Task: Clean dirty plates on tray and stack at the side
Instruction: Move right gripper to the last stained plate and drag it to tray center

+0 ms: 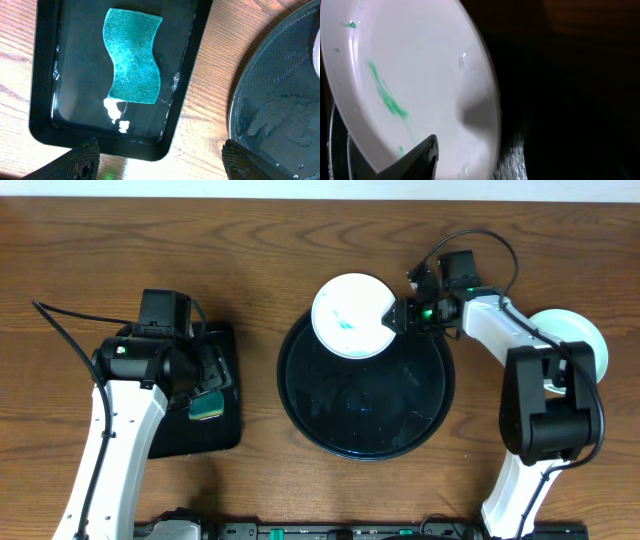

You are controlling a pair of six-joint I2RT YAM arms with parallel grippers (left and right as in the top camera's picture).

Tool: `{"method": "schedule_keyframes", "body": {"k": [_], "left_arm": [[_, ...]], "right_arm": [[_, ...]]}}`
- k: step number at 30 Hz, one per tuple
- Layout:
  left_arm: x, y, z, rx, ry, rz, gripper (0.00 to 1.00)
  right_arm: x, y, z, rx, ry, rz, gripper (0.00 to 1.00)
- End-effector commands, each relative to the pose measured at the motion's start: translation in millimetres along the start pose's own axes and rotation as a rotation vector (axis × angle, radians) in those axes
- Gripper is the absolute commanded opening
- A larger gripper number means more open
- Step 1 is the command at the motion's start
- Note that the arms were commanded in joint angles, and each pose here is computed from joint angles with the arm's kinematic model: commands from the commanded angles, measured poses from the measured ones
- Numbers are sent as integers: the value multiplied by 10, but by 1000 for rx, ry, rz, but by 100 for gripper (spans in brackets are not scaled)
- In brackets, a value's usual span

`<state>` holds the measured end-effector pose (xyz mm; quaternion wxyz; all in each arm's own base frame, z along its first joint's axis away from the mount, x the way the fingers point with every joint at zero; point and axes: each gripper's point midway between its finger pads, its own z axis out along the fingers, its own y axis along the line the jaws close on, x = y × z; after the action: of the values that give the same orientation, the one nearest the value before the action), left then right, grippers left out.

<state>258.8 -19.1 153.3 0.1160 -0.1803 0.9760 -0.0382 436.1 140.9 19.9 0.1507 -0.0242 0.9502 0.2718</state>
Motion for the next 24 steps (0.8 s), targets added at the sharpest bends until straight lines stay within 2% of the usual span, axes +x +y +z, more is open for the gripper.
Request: {"method": "schedule_keyframes", "body": {"k": [1, 3, 6, 8, 13, 19, 21, 24], "left_arm": [[-11, -8, -21, 0, -3, 1, 79], [-10, -8, -21, 0, -2, 1, 79], [-2, -4, -21, -2, 1, 1, 79], [8, 0, -21, -4, 5, 1, 79], [37, 14, -21, -9, 17, 0, 79], [46, 18, -22, -11, 21, 0, 79], [47, 18, -22, -11, 21, 0, 77], [45, 23, -22, -14, 20, 1, 68]], "right_arm": [[-8, 59, 105, -24, -4, 16, 47], [-10, 34, 171, -25, -5, 39, 38], [-6, -1, 238, -24, -5, 53, 7], [-9, -43, 257, -6, -8, 65, 1], [62, -32, 253, -9, 21, 93, 1], [351, 50, 95, 45, 129, 101, 1], [412, 81, -60, 108, 143, 90, 1], [469, 130, -305, 184, 146, 76, 1]]}}
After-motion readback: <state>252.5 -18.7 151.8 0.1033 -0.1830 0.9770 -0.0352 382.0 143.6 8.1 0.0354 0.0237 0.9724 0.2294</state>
